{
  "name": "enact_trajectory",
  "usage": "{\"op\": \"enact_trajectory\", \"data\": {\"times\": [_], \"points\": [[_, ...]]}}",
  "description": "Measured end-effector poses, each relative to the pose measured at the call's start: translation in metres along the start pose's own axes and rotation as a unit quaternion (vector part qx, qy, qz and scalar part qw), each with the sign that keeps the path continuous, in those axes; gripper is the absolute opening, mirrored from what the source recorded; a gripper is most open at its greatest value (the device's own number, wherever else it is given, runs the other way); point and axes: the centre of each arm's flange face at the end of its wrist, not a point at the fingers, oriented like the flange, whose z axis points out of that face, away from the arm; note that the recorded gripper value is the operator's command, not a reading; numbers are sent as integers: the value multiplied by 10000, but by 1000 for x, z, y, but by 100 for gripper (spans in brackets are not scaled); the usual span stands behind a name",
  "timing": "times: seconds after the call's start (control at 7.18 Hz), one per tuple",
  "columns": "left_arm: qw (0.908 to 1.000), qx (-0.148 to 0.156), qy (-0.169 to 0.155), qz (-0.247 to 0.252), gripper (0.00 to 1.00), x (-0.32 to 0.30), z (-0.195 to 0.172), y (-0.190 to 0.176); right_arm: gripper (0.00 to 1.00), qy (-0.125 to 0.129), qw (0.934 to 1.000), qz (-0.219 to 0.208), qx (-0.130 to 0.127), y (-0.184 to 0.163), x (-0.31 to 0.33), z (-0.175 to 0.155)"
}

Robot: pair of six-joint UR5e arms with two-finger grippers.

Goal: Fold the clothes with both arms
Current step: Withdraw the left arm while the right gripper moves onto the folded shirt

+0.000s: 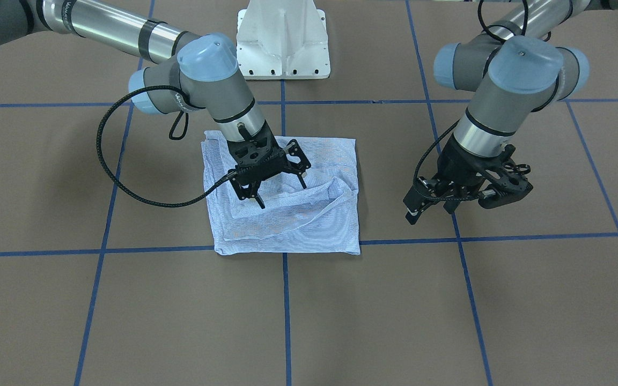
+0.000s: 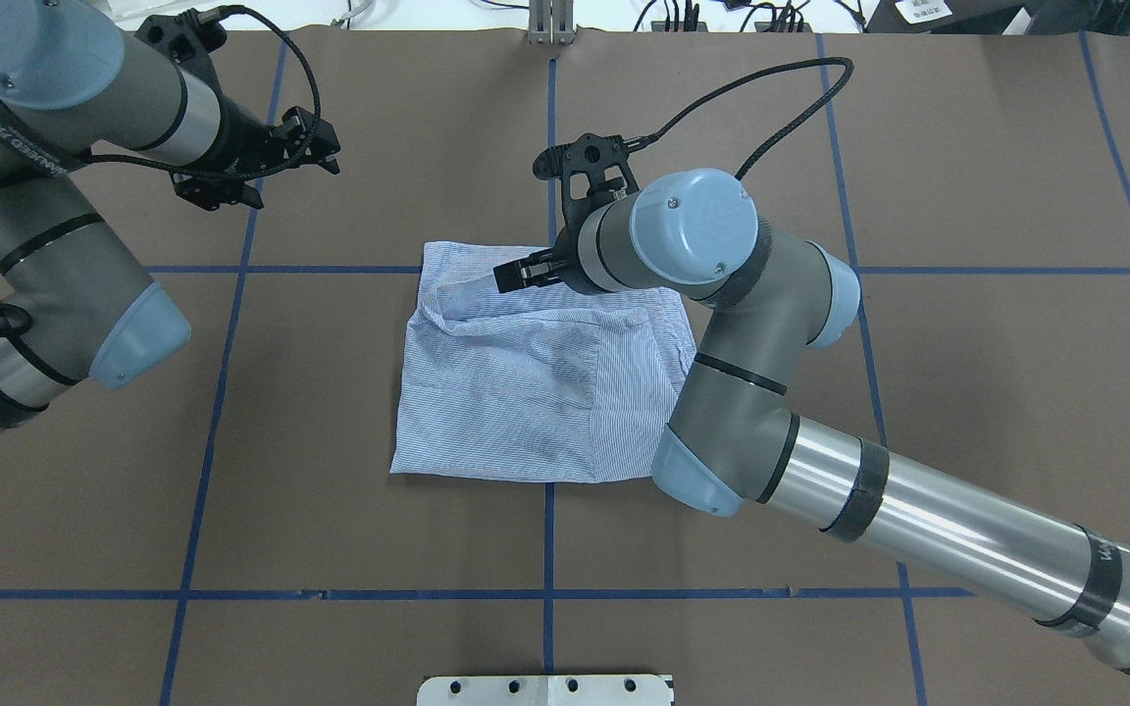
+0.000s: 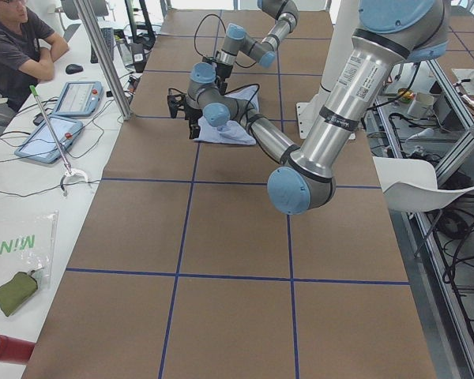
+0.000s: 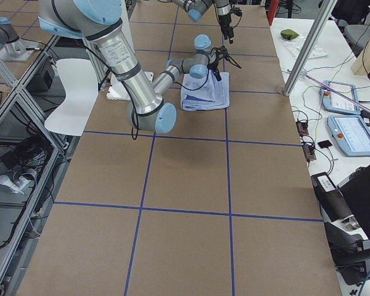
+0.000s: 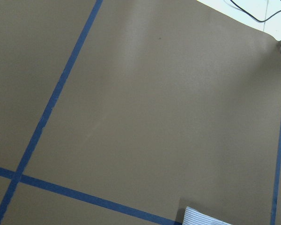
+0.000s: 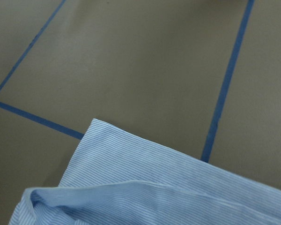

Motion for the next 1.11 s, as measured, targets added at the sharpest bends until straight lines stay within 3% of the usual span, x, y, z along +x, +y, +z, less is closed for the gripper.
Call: {"op": "enact_trajectory", "data": {"times": [0.28,0.7,0.84,1.11], "points": [[10000,-66,11,1,99,0,0,1,98,-89,9968,-753,254,0,-1,15],[9999,-100,7,-4,99,0,1,2,98,-206,9944,-999,275,19,4,46],[9999,-103,6,-4,99,0,1,2,94,-255,9939,-1048,225,28,0,49],[9999,-105,-2,-9,99,-1,2,2,76,-297,9934,-1098,109,44,-3,55]]}}
